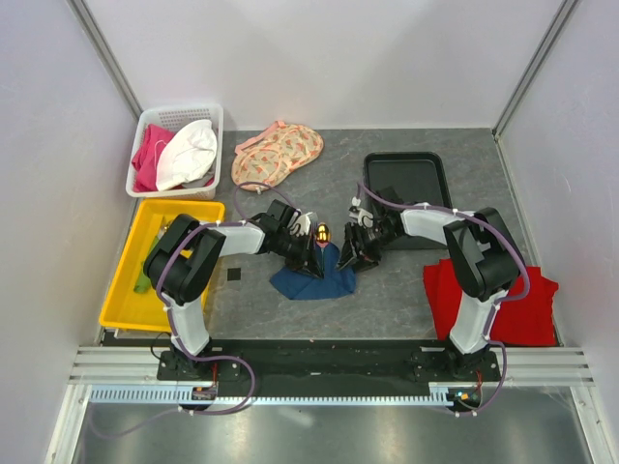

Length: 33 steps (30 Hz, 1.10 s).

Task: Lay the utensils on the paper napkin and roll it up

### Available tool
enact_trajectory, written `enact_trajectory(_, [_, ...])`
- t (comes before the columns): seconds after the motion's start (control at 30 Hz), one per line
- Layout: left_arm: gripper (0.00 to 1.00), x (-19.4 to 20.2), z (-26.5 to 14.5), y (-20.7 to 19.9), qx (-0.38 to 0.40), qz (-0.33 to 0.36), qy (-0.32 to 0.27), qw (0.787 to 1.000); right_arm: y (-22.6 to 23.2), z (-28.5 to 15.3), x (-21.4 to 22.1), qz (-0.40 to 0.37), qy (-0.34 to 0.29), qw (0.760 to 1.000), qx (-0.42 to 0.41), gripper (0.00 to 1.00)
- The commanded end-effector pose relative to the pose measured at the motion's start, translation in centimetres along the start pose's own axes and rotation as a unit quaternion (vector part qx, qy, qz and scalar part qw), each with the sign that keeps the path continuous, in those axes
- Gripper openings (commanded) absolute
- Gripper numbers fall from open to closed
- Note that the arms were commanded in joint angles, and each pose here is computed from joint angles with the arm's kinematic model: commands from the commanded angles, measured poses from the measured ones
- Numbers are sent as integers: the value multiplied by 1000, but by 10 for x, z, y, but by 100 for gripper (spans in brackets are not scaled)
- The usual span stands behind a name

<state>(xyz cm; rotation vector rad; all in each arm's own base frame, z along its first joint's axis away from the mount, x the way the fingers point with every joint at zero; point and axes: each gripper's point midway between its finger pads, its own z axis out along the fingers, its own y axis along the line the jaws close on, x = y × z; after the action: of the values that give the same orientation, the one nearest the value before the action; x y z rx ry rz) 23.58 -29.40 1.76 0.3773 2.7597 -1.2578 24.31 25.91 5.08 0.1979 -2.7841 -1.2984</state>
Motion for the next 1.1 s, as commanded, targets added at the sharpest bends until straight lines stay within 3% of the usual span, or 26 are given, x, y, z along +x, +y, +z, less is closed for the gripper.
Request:
enact_trajectory(0.0, [14,-9,-2,-2,0,-5,-9,1000,-14,-8,12,-4,6,999,33,58])
enact_trajectory(0.13, [14,-10,-2,-1,-1,-6,-9,1000,-24,-13,21,-1,10,999,49,59])
enact_trajectory(0.23, [14,-9,-1,0,-1,-7,-8,1000,-23,-12,23,-3,12,999,42,52])
enact_trajectory(0.33, [14,-10,-1,0,-1,-7,-8,1000,-12,-11,13,-8,-2,1000,18,36])
enact_trajectory(0.37, [14,-10,-1,-1,-1,-7,-8,1000,-8,-11,7,-16,-11,1000,9,26])
enact_trajectory(0.43, [14,-10,-1,0,-2,-7,-8,1000,1,-12,1,-21,-18,1000,-6,18])
enact_trajectory(0.47, [14,-10,-1,-1,-3,-6,-9,1000,4,-12,-1,-24,-20,999,-11,8])
enact_trajectory(0.53, [14,-10,-2,0,-4,-7,-10,1000,13,-11,-4,-27,-22,999,-28,0])
enact_trajectory(1.07, [13,-9,0,1,-3,-10,-6,1000,57,24,-4,-24,-4,995,-95,0])
